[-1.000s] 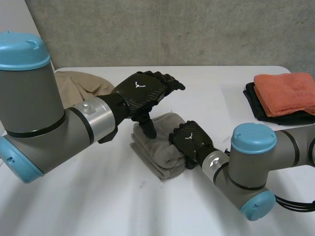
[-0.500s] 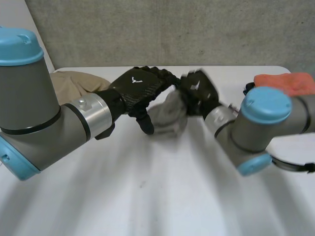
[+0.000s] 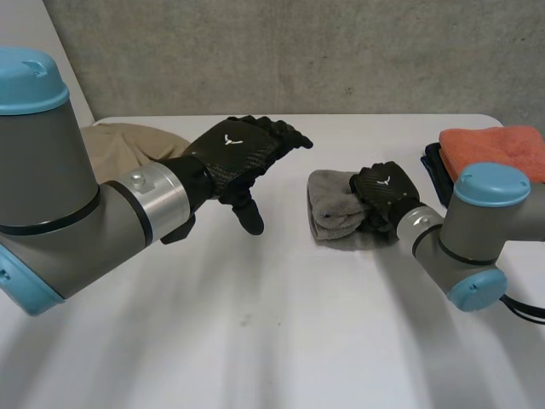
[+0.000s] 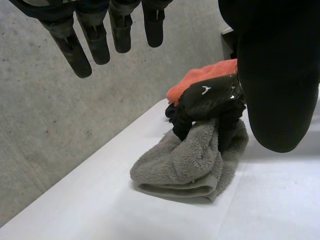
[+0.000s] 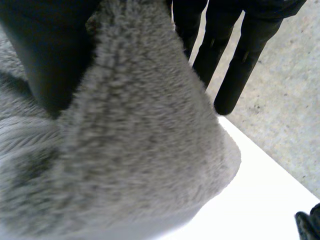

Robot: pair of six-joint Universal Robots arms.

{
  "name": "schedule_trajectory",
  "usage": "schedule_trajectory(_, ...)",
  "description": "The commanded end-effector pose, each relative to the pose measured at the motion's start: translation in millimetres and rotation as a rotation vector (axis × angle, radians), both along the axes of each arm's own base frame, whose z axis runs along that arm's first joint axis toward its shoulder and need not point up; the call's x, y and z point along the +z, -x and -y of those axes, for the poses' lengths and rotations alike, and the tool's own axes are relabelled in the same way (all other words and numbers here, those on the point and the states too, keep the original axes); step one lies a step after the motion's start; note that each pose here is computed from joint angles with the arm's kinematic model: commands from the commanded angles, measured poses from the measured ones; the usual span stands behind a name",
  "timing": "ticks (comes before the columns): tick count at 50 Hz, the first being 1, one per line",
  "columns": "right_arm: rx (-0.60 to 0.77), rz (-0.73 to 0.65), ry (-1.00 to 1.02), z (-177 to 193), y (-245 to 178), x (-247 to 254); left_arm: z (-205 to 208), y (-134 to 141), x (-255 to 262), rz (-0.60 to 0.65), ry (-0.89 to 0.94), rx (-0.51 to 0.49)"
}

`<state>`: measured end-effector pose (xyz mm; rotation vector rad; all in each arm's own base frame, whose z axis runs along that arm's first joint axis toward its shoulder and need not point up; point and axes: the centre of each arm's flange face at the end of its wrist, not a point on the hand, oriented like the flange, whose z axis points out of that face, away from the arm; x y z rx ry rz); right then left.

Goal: Fold the laundry.

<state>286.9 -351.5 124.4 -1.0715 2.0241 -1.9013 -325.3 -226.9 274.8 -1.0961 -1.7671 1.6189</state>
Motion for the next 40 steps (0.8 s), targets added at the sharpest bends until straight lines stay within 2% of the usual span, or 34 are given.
schedule_trajectory(1, 0.003, -0.035, -0.052, -9, 2, -3, -1, 1, -1, 0.002, -0.004, -0.004)
schedule_trajectory(18, -0.027, -0.105, -0.106, -20, 5, -14, -2, 1, -6, 0.009, -0.015, -0.009)
schedule_trajectory(27, -0.024, -0.165, -0.052, -14, 3, -24, -1, 1, -8, 0.010, -0.020, -0.005)
schedule_trajectory(40, -0.045, -0.130, 0.053, 5, -3, -15, 0, -1, -8, 0.011, -0.022, -0.001)
